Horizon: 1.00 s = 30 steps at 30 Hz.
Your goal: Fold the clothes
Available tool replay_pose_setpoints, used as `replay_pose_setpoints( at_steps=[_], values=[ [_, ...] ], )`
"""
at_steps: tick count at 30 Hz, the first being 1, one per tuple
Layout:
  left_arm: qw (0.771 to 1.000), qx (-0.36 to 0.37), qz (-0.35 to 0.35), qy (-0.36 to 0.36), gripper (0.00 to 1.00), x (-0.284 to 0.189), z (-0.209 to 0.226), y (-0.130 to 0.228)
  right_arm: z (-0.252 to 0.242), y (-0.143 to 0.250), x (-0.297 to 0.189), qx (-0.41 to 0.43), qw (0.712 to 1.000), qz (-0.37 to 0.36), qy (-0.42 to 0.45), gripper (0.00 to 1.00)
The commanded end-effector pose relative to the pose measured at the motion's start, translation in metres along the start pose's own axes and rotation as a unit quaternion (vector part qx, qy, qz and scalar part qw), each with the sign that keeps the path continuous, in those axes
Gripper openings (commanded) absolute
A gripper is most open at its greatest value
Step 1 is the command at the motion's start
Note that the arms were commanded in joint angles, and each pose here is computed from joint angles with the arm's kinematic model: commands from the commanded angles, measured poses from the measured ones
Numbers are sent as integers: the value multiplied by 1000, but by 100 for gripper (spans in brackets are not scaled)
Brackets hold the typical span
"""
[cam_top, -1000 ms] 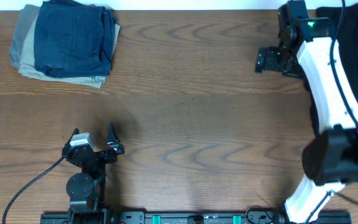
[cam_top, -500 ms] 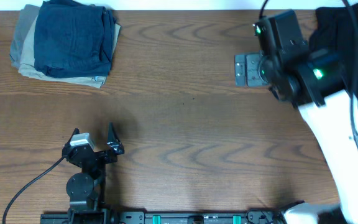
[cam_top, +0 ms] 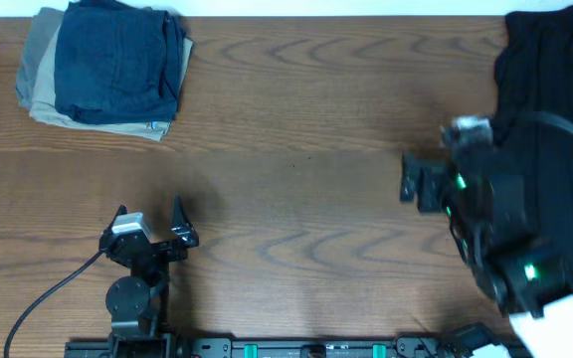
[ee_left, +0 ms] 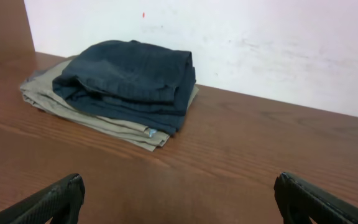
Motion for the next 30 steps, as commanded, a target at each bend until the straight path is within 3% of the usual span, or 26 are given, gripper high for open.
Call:
replay_pose_setpoints(
  at_steps=[1,15,30],
  values=[
    [1000,11,25,-6,98,1,2,15,-10,24,-7,3,999,-28,-34,99],
    [1000,11,25,-6,98,1,2,15,-40,98,1,19,984,-163,-71,99],
    [1000,11,25,-6,98,1,2,15,-58,99,14,44,961,-270,-45,99]
  ],
)
Point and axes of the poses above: each gripper's point midway between its finger pads, its own x axis out along the fingers, its own z axis along the line the jaws close on, y = z × x, the point moved 5 cm from there along -x, back along the fingers, and after that the axes turned 3 degrees about x, right-handed, at the moved point
